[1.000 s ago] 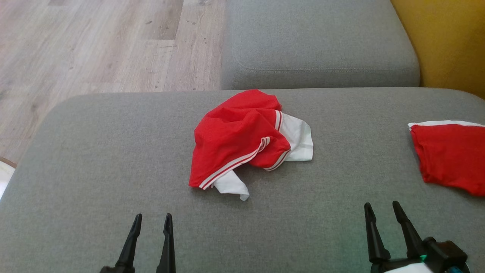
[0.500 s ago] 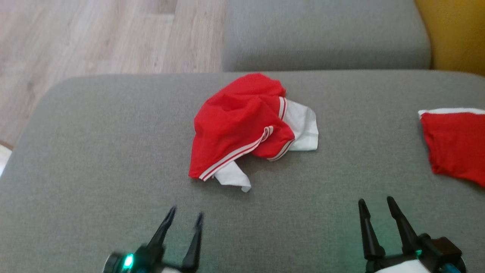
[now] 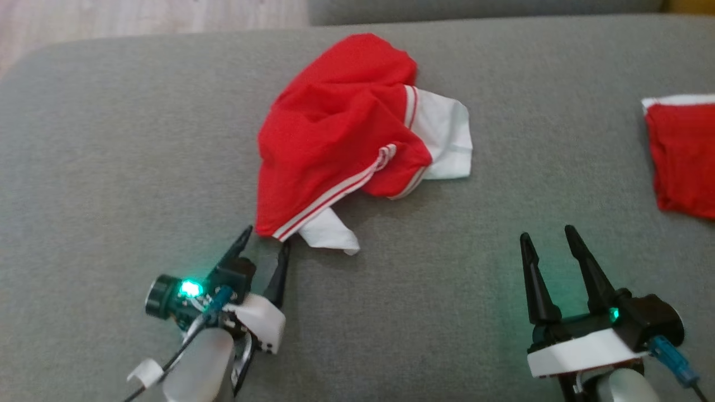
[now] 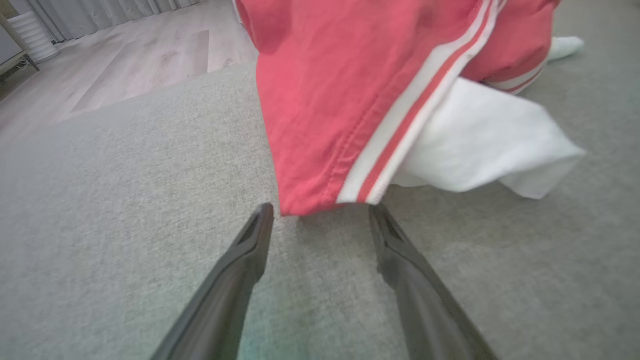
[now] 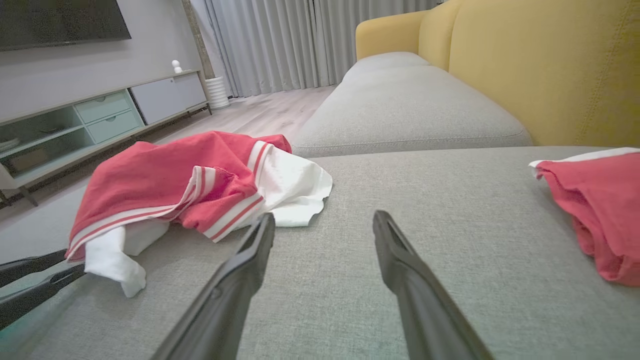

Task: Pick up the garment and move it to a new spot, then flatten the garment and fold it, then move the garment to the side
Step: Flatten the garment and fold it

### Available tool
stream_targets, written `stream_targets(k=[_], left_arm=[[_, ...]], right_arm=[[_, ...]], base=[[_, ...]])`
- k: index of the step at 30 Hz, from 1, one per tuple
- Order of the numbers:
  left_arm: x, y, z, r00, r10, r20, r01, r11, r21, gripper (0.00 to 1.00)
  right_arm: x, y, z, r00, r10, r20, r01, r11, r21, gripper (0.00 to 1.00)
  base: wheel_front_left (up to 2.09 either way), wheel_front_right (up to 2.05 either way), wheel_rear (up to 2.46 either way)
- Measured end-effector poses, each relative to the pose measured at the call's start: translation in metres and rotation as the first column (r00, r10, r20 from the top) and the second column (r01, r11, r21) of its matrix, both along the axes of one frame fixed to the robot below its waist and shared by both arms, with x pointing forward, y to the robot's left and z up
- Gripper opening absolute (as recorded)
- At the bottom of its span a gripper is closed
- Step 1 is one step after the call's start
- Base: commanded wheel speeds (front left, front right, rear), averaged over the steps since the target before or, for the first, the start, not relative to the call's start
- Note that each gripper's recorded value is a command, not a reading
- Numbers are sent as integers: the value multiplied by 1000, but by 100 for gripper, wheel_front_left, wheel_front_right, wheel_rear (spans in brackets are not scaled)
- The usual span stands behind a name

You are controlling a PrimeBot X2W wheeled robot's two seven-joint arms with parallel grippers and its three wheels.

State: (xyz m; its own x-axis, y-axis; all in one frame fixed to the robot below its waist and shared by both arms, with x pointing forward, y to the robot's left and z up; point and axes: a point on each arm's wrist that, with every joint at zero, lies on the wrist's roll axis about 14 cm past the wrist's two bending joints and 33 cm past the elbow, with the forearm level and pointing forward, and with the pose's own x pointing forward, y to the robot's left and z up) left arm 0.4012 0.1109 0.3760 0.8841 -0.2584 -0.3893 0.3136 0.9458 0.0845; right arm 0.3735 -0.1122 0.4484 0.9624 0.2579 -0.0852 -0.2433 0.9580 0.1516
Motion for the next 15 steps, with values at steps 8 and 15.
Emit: stream_targets(k=[8,15], left_arm=[[23,-13,0,998,-61,25,61,998,24,0],[32,-48,29,979,-174,109,181,982,-49,0]], right_arm=[[-4,-17,-5,999,-51,-16,51,999,-11,100],[-8,-23,-1,997,-72,-8,72,997,-15,100]], base=[[0,0,0],[0,0,0]])
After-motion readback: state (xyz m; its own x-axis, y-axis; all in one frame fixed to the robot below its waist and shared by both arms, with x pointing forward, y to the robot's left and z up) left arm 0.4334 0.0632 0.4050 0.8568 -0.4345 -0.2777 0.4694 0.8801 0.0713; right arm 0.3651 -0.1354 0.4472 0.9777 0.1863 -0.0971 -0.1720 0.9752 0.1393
